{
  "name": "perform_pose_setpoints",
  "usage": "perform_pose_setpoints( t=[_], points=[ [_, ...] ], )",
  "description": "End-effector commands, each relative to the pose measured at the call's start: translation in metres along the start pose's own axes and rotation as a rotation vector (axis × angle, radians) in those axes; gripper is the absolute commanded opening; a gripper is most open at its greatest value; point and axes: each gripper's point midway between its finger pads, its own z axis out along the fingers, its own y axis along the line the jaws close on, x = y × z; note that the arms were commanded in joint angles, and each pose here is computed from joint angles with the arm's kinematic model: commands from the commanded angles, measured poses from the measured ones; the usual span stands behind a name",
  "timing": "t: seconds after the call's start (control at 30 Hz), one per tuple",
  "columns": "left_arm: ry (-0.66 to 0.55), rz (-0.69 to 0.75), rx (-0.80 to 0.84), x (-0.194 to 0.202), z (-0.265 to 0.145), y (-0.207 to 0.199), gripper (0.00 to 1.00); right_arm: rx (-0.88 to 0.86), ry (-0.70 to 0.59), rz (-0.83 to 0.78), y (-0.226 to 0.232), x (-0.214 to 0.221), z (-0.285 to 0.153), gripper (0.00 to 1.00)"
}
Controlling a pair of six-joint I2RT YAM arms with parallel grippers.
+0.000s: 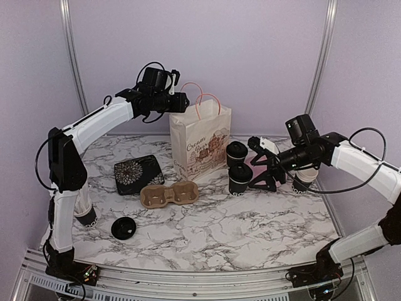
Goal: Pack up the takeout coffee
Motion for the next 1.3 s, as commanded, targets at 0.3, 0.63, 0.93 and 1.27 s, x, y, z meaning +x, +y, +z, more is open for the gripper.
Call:
perform_pose_setpoints(
  t=[0.3,0.63,0.93,1.27],
  points=[
    [-0.174,-0.108,0.156,-0.048,0.003,-0.005,0.00,0.032,-0.041,-0.025,0.003,-0.006,-0.012,0.97],
    [-0.347,-0.113,0.375,-0.121,-0.113,-0.049,0.00,0.058,-0.033,-0.037,-0.002,-0.010,-0.016,0.96],
    [-0.230,-0.013,0.573,-0.088,-0.200,-0.110,0.00,0.177,-0.102,-0.043,-0.025,-0.031,-0.075,0.98],
    [0.038,0.210,0.936,0.011,-0.285,-0.225,0.00,0.384,-0.182,0.205,-0.105,-0.002,-0.147,0.99]
  ],
)
